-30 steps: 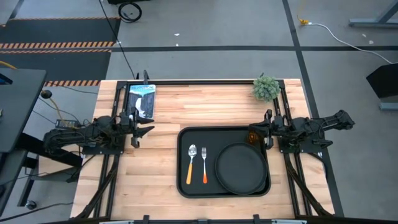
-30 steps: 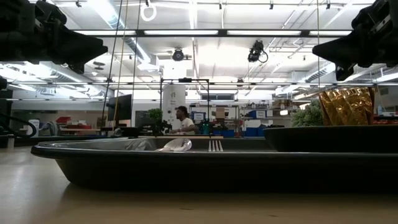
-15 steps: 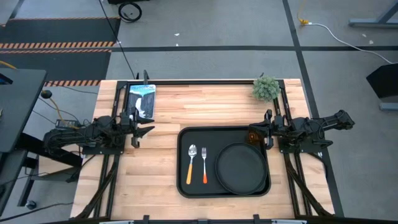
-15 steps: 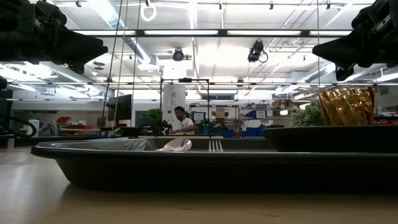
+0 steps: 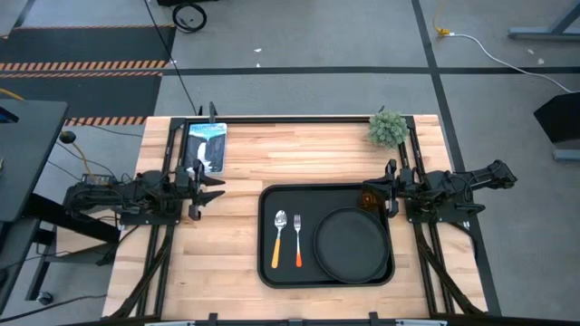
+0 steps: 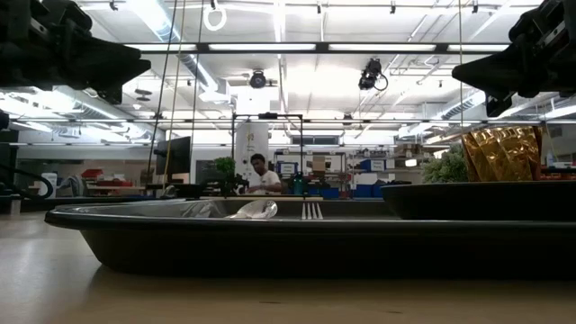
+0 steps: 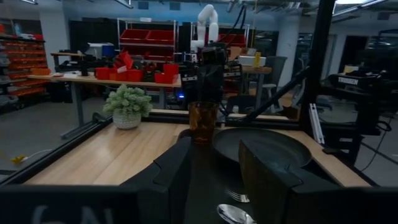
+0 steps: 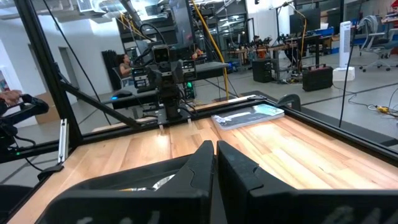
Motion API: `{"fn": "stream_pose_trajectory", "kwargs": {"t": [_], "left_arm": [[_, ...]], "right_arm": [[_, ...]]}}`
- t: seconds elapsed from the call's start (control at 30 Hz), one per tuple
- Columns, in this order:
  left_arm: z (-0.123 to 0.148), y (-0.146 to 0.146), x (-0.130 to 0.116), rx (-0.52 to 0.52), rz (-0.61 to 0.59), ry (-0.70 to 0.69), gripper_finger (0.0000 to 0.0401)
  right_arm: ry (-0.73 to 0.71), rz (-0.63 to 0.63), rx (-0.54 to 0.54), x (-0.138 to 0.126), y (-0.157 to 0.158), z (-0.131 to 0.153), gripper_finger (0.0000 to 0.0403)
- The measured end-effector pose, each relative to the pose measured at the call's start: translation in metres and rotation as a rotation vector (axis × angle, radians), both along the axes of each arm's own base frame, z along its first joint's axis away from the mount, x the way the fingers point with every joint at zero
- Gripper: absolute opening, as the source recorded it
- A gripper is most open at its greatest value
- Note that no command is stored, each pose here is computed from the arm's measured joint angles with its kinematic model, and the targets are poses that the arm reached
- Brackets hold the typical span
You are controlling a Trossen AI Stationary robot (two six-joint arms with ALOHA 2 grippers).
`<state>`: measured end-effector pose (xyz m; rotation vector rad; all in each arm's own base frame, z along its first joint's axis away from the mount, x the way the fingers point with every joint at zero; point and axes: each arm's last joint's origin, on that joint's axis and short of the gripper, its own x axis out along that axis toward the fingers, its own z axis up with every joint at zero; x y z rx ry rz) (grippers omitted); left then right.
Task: Pick and place plate/cup/fork/spoon on tray
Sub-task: Return to Home Position
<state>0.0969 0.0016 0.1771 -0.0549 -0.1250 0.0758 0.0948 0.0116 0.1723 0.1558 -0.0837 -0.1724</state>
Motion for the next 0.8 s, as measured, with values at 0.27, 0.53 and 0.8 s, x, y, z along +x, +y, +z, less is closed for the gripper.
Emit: {"fn": "stream_pose_trajectory", "kwargs": {"t": [0.27,0.53,0.8], "left_arm": [[0.0001,0.0078,-0.0006,0.000,0.080,-0.002,0.0142],[0.0002,0.0047,-0.0004,0.000,0.049,-0.002,0.0142],[-0.0002,0.0026,-0.0001,0.000,0.027,0.002,0.0142]], "right_arm": [[0.000,0.000,0.000,0.0000,0.0000,0.0000,0.0027],[0.000,0.000,0.000,0.0000,0.0000,0.0000,0.0027],[0.000,0.000,0.000,0.0000,0.0000,0.0000,0.0027]]}}
